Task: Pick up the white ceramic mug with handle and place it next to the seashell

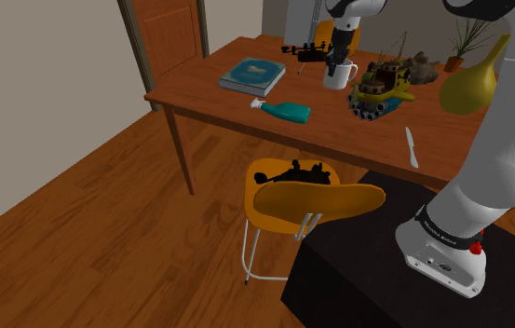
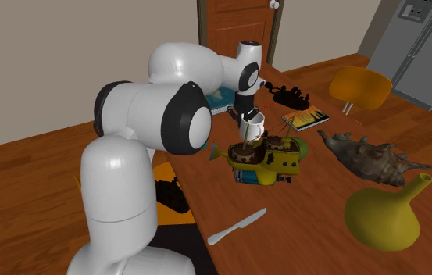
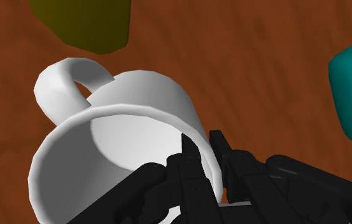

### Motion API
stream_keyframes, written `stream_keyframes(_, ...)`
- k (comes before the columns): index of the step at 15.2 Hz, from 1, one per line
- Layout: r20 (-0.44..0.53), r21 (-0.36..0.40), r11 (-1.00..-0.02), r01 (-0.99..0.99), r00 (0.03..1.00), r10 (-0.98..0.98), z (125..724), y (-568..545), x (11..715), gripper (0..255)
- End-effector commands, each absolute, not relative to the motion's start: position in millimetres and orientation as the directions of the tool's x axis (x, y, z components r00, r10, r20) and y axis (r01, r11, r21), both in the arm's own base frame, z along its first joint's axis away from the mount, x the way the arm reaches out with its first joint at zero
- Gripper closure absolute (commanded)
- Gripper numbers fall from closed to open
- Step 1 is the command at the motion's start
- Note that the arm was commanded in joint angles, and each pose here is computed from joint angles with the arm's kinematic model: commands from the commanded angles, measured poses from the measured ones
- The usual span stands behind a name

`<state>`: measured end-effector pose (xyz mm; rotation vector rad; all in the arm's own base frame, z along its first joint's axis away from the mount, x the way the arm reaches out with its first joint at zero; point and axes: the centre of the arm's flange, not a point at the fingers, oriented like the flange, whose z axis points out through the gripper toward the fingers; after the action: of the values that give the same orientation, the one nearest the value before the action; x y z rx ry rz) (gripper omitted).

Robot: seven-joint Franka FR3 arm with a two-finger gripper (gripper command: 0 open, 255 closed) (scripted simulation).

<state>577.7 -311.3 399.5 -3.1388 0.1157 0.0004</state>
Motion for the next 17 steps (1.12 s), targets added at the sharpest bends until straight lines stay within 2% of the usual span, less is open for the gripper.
stream_keyframes(1,0.0,-0.001,-0.997,-0.074,0.997,-0.074,410.5,-311.8,578.3,255)
stream_keyframes(17,0.0,-0.001,-0.997,-0.074,0.997,-0.074,495.0,-311.8,578.3,255)
